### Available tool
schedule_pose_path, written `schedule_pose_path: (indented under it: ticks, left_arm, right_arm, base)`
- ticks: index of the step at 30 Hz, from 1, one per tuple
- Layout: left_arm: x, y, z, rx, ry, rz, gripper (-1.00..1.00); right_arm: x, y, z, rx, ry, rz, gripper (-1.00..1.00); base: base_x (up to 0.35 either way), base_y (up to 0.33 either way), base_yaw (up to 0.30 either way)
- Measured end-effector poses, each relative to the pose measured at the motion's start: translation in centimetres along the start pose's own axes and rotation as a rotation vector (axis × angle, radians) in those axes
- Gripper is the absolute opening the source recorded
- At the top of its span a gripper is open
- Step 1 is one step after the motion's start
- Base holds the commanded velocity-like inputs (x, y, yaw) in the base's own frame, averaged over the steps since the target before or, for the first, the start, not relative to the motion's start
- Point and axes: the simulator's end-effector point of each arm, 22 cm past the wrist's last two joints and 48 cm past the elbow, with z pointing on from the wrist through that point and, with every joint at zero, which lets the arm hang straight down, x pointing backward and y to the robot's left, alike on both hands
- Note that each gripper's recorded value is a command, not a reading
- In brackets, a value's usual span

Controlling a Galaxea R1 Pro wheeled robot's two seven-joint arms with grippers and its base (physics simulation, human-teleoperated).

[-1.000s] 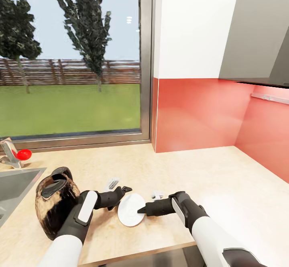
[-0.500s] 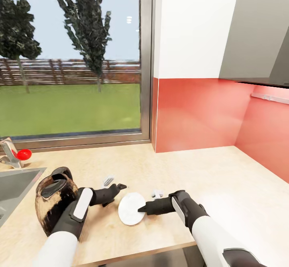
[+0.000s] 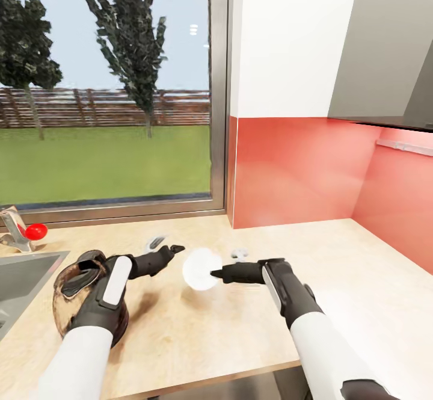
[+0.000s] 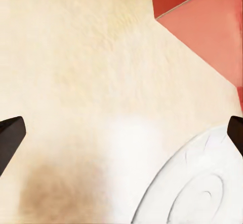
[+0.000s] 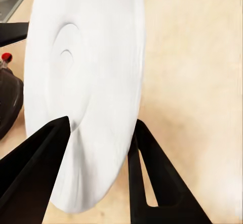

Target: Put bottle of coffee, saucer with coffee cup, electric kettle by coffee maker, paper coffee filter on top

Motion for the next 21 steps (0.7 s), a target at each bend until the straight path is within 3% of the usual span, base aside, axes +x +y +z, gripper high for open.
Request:
schedule_pose_path:
  ticks: [4, 9, 16, 21]
  left_arm:
    - [0.1, -2.0, 0.1, 0.018, 0.002, 0.066, 1.00]
    - [-1.4, -3.6, -0.9, 0.038, -0.041, 0.104, 1.00]
    - [-1.5, -3.5, -1.0, 0.036, -0.044, 0.107, 1.00]
    - [-1.2, -3.3, -0.9, 0.034, -0.040, 0.104, 1.00]
  right_arm:
    - [-0.7, 0.0, -0.3, 0.006, -0.012, -0.014, -1.00]
    - [-0.9, 0.0, -0.4, 0.010, -0.018, -0.017, -1.00]
    - [-1.0, -0.1, -0.4, 0.011, -0.022, -0.015, -1.00]
    - [-0.9, -0.2, -0.4, 0.013, -0.021, -0.015, -1.00]
  base:
    - [0.000, 0.000, 0.000]
    - [0.000, 0.000, 0.000]
    - [-0.007, 0.000, 0.000]
    - [-0.246, 0.000, 0.000]
